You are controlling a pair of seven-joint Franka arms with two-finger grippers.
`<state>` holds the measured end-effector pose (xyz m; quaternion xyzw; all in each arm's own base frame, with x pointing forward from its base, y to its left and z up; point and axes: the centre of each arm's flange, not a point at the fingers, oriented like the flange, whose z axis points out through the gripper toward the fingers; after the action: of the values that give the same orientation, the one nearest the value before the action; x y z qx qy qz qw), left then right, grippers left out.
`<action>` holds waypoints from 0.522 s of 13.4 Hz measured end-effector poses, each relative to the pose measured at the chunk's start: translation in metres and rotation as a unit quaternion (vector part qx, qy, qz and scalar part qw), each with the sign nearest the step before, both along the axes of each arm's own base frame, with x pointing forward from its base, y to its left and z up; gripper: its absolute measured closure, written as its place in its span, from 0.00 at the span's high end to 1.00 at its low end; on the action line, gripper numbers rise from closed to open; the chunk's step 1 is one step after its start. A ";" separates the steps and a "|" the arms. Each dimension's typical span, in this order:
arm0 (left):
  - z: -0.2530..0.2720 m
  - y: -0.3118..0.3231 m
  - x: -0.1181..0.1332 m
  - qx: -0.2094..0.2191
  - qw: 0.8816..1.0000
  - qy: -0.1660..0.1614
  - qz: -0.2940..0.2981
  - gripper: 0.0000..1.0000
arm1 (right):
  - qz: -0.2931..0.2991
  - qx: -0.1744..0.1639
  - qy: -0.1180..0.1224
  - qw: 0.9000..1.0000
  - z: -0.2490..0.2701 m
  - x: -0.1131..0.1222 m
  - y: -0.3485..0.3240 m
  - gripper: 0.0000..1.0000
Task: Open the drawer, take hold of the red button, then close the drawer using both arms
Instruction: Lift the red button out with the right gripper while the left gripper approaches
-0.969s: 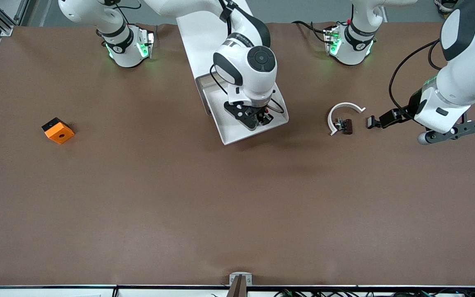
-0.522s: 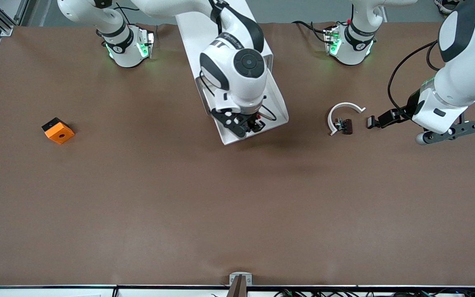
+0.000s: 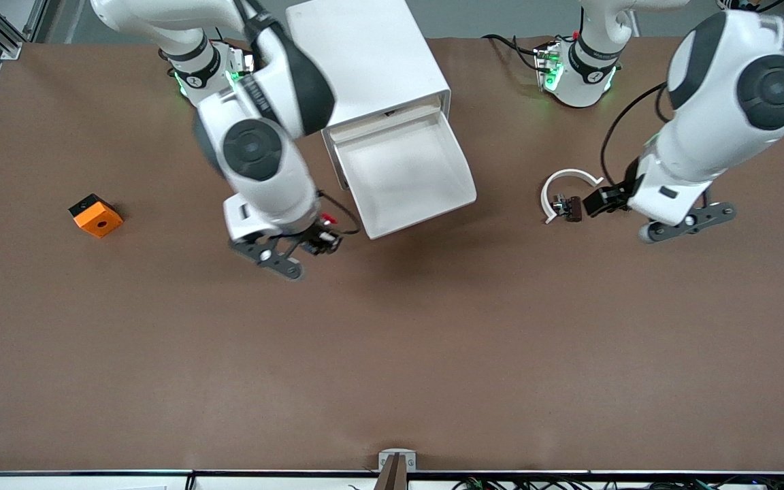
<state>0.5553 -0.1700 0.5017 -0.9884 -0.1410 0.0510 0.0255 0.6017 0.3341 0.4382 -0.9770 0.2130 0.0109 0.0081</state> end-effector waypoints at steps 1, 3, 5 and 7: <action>-0.012 -0.011 0.002 -0.002 1.000 0.001 -0.001 1.00 | 0.013 0.004 -0.006 1.000 -0.014 0.002 -0.033 0.41; -0.041 -0.034 0.008 -0.011 1.000 -0.001 -0.017 1.00 | 0.039 0.001 0.002 0.999 -0.042 0.001 -0.105 0.41; -0.072 -0.065 0.013 -0.026 0.999 -0.008 -0.036 1.00 | 0.054 -0.005 0.011 0.998 -0.057 0.004 -0.166 0.41; -0.102 -0.098 0.015 -0.039 0.998 -0.017 -0.036 1.00 | 0.067 -0.006 0.011 0.998 -0.069 0.009 -0.213 0.41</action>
<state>0.5703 -0.2675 0.4001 -0.9938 -0.1033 0.0384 -0.0137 0.6108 0.1215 0.3694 -0.9889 0.1473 0.0207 -0.0004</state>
